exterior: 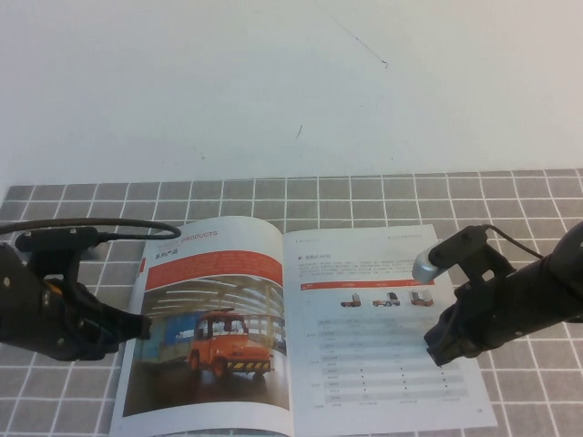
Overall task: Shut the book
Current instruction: 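Close the open booklet and leave it lying on the table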
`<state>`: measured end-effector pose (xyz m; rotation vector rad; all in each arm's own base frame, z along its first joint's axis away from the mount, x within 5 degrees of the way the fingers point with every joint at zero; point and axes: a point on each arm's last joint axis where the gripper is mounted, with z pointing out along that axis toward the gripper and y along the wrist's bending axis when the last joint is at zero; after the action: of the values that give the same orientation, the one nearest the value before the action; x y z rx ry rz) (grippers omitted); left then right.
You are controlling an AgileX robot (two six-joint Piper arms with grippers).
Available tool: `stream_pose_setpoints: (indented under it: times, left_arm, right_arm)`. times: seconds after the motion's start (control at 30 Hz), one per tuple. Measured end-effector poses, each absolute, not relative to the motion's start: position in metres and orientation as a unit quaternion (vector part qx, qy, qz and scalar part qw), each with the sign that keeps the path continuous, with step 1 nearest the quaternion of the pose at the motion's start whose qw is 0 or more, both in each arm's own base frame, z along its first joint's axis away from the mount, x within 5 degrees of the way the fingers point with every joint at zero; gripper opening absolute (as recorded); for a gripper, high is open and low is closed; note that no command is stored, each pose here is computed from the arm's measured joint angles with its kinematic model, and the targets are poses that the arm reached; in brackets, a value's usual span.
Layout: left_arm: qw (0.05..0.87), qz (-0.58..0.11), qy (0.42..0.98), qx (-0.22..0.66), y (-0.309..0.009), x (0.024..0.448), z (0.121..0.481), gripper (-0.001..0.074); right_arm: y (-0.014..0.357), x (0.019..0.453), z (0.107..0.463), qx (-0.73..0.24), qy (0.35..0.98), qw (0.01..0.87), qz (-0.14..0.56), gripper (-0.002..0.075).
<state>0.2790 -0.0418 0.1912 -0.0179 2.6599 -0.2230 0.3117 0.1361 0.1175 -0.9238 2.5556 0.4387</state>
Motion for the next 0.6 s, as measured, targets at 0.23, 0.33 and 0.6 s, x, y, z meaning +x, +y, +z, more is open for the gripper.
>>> stream_pose_setpoints:
  times: [0.23, 0.33, 0.6]
  left_arm:
    - [0.217, -0.074, 0.973, -0.013, -0.041, 0.289, 0.168, -0.0003]
    - [0.219, -0.071, 0.973, -0.016, -0.041, 0.293, 0.161, -0.0004]
    - [0.23, -0.064, 0.971, -0.019, -0.04, 0.301, 0.15, -0.0004]
  right_arm:
    - [0.137, 0.313, 0.114, -0.33, 0.911, 0.19, 0.157, -0.0002]
    - [0.137, 0.313, 0.113, -0.33, 0.911, 0.189, 0.157, -0.0002]
    - [0.137, 0.314, 0.115, -0.33, 0.911, 0.191, 0.158, -0.0002]
